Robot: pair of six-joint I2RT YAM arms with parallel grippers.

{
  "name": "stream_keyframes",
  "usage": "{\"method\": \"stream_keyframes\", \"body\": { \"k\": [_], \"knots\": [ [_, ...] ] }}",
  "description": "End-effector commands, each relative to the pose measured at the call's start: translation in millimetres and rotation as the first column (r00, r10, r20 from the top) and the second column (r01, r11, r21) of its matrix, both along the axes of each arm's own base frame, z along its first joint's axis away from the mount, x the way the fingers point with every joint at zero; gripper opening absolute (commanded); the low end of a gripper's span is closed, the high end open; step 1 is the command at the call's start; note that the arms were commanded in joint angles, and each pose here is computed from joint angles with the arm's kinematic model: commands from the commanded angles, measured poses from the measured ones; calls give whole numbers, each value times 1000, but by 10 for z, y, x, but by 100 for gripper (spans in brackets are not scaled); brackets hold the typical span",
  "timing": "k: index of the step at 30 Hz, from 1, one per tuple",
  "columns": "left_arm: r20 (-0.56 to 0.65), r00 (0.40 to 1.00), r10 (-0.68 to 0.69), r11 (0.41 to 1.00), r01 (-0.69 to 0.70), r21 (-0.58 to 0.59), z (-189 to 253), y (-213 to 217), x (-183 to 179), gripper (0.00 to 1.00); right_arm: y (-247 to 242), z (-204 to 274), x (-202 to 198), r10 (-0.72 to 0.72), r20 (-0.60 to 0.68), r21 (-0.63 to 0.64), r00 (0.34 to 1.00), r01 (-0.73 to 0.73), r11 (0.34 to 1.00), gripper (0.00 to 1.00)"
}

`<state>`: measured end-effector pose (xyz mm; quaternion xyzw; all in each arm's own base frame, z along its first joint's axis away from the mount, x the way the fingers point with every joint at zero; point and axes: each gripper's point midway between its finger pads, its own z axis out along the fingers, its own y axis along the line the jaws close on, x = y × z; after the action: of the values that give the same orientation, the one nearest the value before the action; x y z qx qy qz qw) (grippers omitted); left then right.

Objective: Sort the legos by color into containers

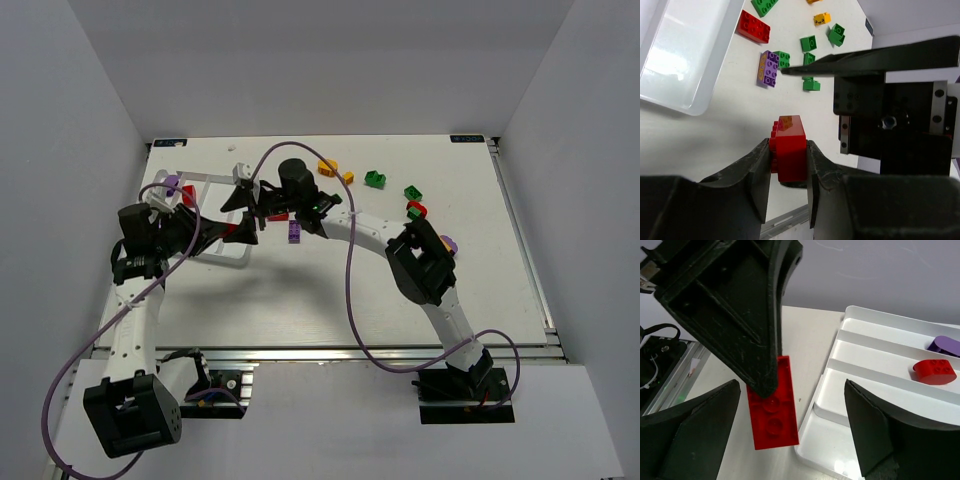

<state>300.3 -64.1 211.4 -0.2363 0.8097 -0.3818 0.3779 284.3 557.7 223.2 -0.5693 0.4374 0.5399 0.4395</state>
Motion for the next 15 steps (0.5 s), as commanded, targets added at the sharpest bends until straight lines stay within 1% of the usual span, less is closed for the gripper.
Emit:
{"method": "stream_keyframes", "body": {
  "k": [1, 4, 5, 7, 9, 10, 11, 12, 13, 14, 15],
  "knots": [
    [65, 997, -28, 999, 25, 40, 227, -17, -42, 0, -73, 224, 137, -58, 16, 37, 998, 58, 998, 89],
    [58, 998, -15, 998, 12, 59, 219, 13, -48, 0, -167, 237, 279, -119, 11, 33, 993, 119, 992, 89],
    [58, 998, -13, 998, 9, 67, 221, 23, -43, 0, -227, 148, 352, -148, -1, 16, 989, 148, 989, 89],
    [48, 999, 6, 996, -10, 88, 193, 64, -35, 0, -332, 164, 455, -190, 13, 14, 982, 190, 982, 89],
    [35, 999, 35, 992, -39, 118, 163, 132, -23, 0, -501, 52, 587, -231, 10, -14, 973, 231, 973, 89],
    [24, 999, 47, 990, -50, 132, 132, 163, -14, 0, -581, 95, 626, -241, 43, -10, 969, 242, 970, 89],
    [18, 998, 58, 987, -60, 147, 114, 193, -9, 0, -711, 58, 724, -266, 48, -31, 963, 267, 963, 89],
    [9, 998, 66, 983, -67, 169, 98, 228, -3, 0, -806, -47, 741, -272, 49, -56, 961, 274, 960, 89],
    [0, 995, 99, 976, -97, 196, 64, 300, 24, 0, -898, 44, 763, -277, 96, -44, 956, 283, 958, 89],
    [-14, 993, 114, 972, -109, 210, 21, 341, 55, 0, -1045, 1, 841, -297, 101, -68, 949, 305, 950, 89],
    [-18, 991, 129, 966, -122, 228, 18, 384, 80, 0, -1156, 24, 830, -302, 115, -75, 946, 311, 947, 90]
  ]
}}
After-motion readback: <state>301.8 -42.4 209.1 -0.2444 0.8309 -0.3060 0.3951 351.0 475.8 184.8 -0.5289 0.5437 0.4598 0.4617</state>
